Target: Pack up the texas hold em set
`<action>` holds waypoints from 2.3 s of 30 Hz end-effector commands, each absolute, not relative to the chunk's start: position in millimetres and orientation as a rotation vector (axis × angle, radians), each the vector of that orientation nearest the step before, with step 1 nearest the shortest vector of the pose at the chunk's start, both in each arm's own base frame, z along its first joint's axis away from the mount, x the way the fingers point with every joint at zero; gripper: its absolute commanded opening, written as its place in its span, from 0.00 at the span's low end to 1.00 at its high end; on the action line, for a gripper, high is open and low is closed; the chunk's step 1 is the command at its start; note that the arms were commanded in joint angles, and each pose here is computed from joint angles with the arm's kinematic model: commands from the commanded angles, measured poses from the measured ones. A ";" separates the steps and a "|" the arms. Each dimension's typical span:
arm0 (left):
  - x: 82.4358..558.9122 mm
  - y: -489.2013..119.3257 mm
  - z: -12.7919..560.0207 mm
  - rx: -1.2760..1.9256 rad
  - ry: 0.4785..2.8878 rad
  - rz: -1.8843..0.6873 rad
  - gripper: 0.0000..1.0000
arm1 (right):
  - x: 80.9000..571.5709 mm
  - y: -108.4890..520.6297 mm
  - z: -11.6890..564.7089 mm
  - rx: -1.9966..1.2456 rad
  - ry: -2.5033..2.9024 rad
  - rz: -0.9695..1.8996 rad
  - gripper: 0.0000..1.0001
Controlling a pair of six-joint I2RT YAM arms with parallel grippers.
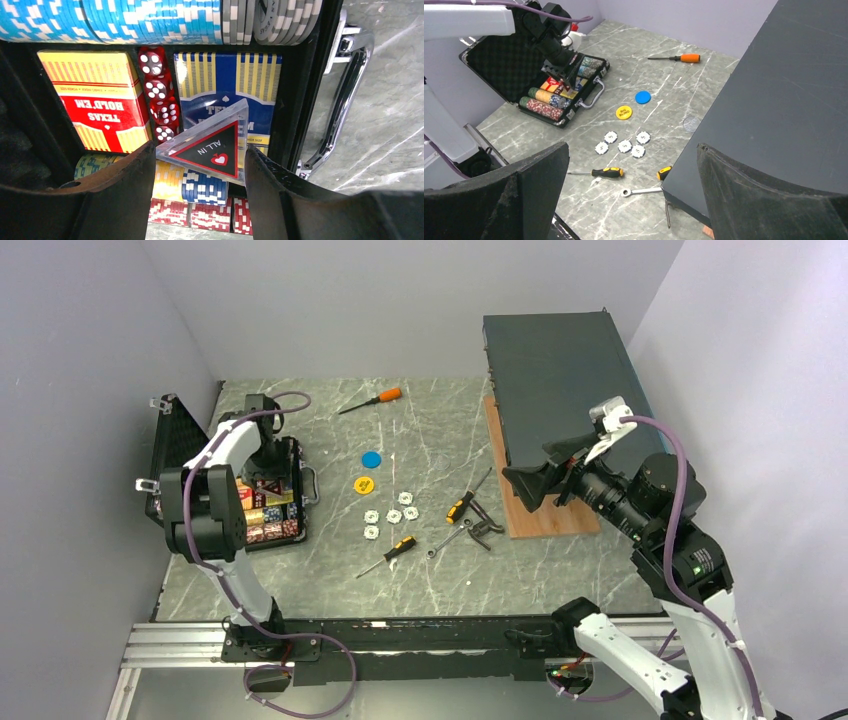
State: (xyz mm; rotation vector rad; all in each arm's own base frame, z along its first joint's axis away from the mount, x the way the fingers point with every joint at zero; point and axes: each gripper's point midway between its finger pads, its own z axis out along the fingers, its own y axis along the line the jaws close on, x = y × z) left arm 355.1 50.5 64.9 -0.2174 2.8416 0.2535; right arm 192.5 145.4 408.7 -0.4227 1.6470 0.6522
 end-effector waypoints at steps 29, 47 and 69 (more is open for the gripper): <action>372.3 -8.8 151.6 -0.181 2.410 -0.179 0.97 | 205.8 158.6 408.7 -0.442 1.639 0.686 1.00; 385.3 -168.2 78.9 0.048 2.702 -0.367 0.99 | 207.4 150.4 425.9 -0.351 1.638 0.679 1.00; 394.9 -169.6 33.1 0.091 2.868 -0.058 0.85 | 228.1 153.0 423.5 -0.323 1.690 0.642 1.00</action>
